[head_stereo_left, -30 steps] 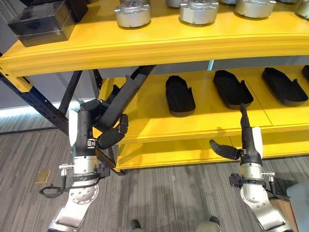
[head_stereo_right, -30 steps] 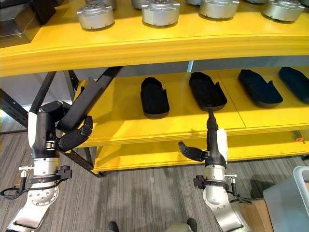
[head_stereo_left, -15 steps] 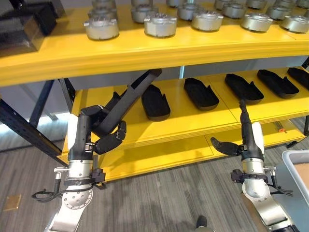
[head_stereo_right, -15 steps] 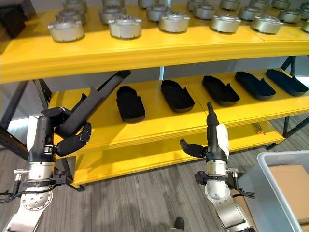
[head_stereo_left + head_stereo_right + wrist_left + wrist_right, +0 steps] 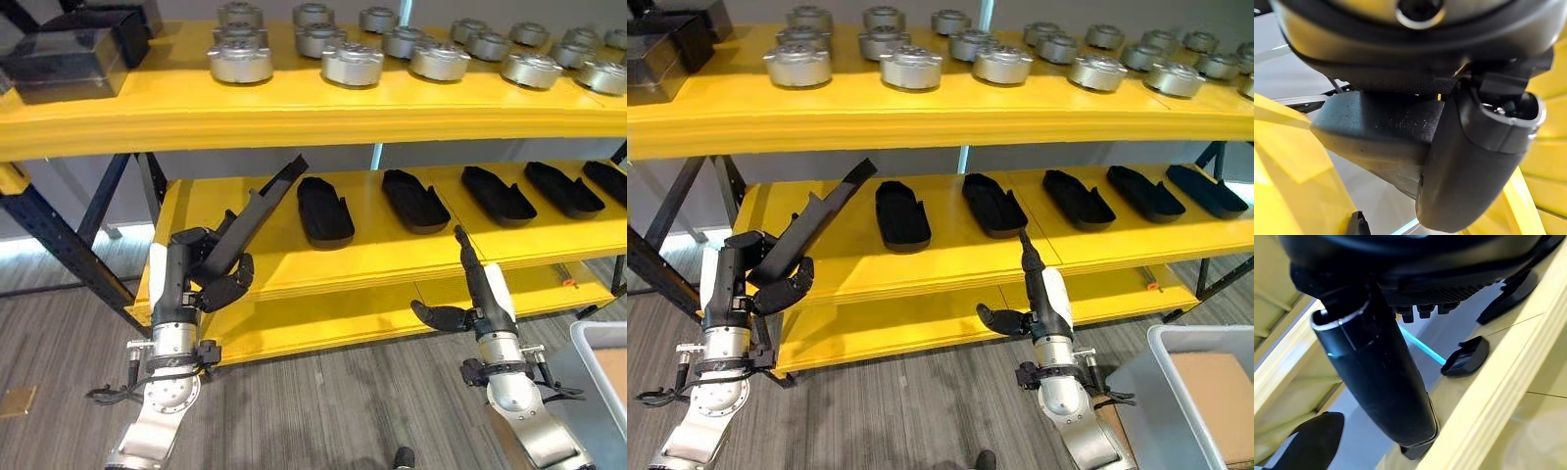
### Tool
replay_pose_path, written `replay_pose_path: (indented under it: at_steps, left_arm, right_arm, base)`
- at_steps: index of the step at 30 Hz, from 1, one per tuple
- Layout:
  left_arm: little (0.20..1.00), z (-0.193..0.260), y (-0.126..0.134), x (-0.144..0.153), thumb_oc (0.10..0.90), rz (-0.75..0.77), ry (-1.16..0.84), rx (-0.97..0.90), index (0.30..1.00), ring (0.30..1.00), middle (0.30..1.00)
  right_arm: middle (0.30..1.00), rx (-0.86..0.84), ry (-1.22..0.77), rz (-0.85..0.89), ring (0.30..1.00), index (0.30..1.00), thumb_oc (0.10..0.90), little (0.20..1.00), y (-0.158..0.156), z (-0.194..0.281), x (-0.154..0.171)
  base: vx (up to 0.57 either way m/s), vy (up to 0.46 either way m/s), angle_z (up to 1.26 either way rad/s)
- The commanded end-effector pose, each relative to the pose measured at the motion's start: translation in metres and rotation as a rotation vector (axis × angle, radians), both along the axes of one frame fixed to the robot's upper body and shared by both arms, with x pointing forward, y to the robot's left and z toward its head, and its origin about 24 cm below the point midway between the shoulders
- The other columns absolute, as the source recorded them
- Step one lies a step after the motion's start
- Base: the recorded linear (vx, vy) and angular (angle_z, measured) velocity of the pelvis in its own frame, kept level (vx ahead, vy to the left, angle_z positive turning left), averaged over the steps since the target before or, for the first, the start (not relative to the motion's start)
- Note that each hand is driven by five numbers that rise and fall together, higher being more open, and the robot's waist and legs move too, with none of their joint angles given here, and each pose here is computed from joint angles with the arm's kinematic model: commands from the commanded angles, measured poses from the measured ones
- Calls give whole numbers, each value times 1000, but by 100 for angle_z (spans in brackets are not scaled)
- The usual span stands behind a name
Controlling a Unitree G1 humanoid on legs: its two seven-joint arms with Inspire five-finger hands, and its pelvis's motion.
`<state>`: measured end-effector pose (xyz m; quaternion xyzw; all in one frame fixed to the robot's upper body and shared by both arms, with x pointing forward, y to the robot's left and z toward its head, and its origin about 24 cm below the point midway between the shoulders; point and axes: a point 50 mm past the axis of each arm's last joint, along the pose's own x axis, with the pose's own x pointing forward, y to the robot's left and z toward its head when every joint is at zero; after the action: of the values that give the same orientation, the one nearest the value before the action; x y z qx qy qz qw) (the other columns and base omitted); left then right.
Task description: Move parts from the plastic box to the shelf.
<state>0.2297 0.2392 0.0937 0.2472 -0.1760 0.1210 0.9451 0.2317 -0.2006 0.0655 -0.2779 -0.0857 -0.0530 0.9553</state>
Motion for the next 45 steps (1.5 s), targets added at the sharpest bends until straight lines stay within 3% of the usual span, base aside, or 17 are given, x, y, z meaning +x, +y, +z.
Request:
replay_pose_path:
  at_steps: [1,10,26,36,40,43,45]
  left_arm:
    - [300,66,-3,2,400,-37,-340,-18,300,300,300]
    - [300,62,-16,-1,400,-50,-350,-56,300,300,300]
    - [300,59,-12,-7,400,-85,-314,-22,300,300,300]
    - [300,71,-16,3,400,-24,-392,-29,300,300,300]
    - [300,67,-18,6,400,-10,-391,-48,300,300,300]
    - [300,63,-17,3,400,10,-371,-36,300,300,300]
    - [300,64,-15,2,400,7,-368,-24,300,300,300]
  right_arm:
    - [1000,7,-333,81,1000,1000,900,1000,4,68,16]
    - [1000,2,-319,61,1000,1000,900,1000,-11,62,3]
    - [1000,103,-336,77,1000,1000,900,1000,-8,61,3]
    - [1000,22,-397,120,1000,1000,900,1000,-2,73,9]
    - [1000,38,-347,136,1000,1000,900,1000,-5,64,8]
    - [1000,286,-73,242,1000,1000,900,1000,-2,39,11]
    - [1000,317,-40,280,1000,1000,900,1000,0,34,6]
  base:
    - [198,-182,-51]
    - [131,-199,32]
    - [31,-40,0]
    - [29,-207,9]
    - [45,-12,42]
    - [102,106,11]
    - [58,53,-27]
